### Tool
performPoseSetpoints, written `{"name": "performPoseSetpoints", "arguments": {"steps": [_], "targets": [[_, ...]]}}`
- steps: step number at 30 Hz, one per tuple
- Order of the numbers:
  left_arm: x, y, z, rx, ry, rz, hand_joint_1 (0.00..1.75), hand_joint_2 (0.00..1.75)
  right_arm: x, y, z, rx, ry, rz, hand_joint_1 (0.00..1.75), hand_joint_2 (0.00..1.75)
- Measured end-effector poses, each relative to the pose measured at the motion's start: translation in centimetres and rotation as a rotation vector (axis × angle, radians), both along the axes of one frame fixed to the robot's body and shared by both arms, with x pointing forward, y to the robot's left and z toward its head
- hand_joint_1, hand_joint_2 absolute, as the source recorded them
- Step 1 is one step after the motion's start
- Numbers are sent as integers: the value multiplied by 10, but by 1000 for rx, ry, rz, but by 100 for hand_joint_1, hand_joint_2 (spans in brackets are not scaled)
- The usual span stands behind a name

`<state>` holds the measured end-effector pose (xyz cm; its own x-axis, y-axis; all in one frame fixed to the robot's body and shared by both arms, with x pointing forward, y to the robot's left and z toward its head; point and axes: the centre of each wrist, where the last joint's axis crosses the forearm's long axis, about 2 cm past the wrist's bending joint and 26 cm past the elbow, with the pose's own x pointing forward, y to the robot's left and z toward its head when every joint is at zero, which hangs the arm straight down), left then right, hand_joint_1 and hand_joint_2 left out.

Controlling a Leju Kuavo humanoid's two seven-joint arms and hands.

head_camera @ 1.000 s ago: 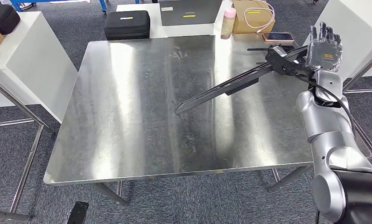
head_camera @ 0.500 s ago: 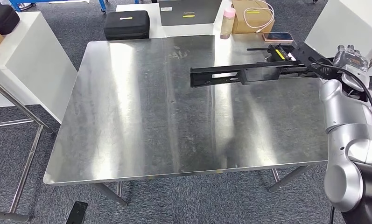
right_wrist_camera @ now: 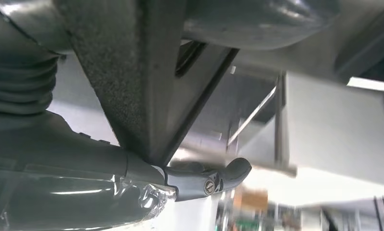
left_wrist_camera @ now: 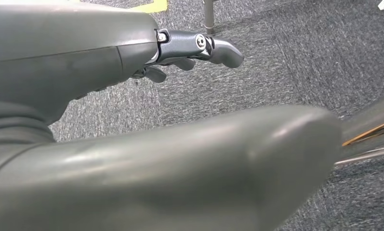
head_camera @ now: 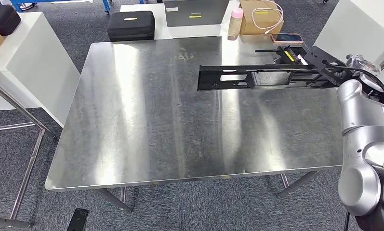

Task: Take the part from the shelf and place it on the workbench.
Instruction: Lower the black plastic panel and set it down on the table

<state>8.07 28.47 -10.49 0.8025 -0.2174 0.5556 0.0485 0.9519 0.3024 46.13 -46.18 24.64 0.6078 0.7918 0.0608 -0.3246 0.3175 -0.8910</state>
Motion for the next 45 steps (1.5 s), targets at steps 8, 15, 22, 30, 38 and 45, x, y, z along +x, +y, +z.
{"name": "performPoseSetpoints", "arguments": {"steps": [8, 15, 22, 30, 38, 45], "targets": [[1, 0, 0, 4, 7, -15, 0, 0, -5, -9, -5, 354, -104, -6, 0, 0], [1, 0, 0, 6, 11, -22, 0, 0, -10, -17, -10, 449, -150, -37, 0, 0], [2, 0, 0, 10, 15, -27, 0, 0, -15, -22, -17, 465, -147, -57, 0, 0], [4, -1, 1, 10, 16, -33, 0, 0, -20, -26, -25, 511, -194, -66, 0, 0], [4, -3, 1, 9, 9, -29, 0, 0, -21, -27, -27, 469, -316, -67, 0, 0], [6, -3, 1, 8, 4, -28, 0, 0, -15, -20, -19, 329, -216, 8, 0, 0]]}}
